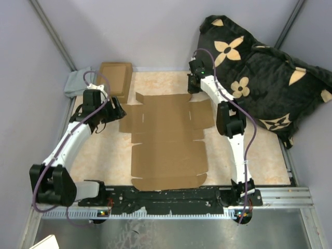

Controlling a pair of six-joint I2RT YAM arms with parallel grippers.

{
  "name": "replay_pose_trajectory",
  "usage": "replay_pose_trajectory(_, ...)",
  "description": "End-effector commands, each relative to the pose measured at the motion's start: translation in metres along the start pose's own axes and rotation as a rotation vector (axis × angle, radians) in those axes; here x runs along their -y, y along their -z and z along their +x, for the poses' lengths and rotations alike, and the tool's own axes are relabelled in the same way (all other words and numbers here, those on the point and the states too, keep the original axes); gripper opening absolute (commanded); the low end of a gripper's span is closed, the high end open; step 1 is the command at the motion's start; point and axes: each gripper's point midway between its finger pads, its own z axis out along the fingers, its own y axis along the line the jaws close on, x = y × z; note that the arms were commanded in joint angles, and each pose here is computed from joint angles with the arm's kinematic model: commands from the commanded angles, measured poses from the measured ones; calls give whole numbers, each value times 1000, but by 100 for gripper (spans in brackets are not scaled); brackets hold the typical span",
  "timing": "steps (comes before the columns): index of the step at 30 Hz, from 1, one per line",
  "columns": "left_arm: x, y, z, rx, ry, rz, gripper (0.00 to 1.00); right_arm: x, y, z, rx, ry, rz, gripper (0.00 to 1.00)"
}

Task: Fold the paper box

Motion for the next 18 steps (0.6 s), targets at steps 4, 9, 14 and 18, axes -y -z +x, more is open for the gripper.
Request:
replay_pose_trajectory(4,26,-39,-40,-38,84,51,72,-3,27,-10,55,100,78,0)
replay_pose_trajectory(9,34,-78,-47,-94,63,-4,72,-4,47,1,81,126,90,0)
replay_pose_trajectory(14,38,-112,-38,-188,32,-68,72,-9,62,11,92,146,63,0)
replay_pose_trajectory(18,40,-138,-24,-228,18,-87,71,-11,65,18,80,156,45,0)
